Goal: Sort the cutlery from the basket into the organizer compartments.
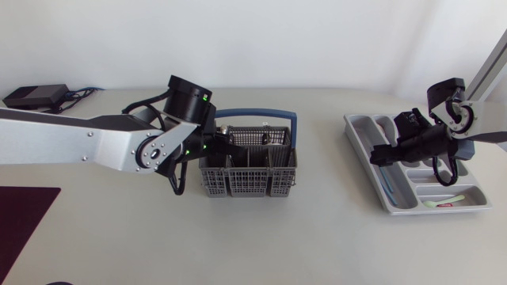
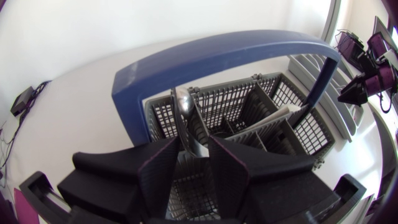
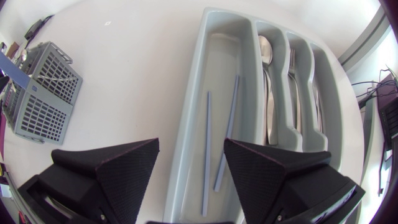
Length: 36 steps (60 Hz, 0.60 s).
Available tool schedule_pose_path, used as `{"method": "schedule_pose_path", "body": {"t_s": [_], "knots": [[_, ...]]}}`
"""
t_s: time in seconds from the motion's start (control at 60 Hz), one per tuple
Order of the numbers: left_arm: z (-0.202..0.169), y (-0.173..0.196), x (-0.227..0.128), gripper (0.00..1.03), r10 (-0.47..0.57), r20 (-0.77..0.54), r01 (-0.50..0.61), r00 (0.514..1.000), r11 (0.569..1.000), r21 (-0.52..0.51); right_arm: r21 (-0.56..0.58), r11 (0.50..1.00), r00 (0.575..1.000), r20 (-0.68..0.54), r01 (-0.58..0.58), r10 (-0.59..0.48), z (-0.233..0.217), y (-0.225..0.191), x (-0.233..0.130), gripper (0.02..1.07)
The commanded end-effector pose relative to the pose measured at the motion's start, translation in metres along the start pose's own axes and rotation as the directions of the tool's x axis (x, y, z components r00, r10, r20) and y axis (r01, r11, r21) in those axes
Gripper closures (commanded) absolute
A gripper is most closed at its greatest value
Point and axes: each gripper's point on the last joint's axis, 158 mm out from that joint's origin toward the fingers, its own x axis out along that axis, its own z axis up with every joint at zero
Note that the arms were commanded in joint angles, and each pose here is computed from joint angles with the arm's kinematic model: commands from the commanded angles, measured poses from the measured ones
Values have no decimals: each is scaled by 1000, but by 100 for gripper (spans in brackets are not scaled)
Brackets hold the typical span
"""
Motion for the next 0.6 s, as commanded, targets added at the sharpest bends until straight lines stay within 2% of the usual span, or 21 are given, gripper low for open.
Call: {"method": "schedule_pose_path", "body": {"t_s": [0.0,0.2,0.267,0.417,0.583], "knots": [[7,-5,5,72,13,27,-12,1000,1000,-21,1,1000,1000,9,2,-2,-5,0,-4,31],[9,-4,11,85,32,57,-30,998,999,-24,-10,1000,1000,19,4,-4,-5,1,-7,31],[7,-3,13,87,37,55,-36,998,999,-21,-14,1000,1000,22,7,-7,-5,-1,-8,31],[4,-4,16,100,40,48,-39,998,999,-17,-18,1000,1000,25,11,-10,-5,-2,-10,31],[1,-3,16,100,50,59,-50,997,999,-5,-21,1000,999,34,13,-13,-4,-2,-12,31]]}}
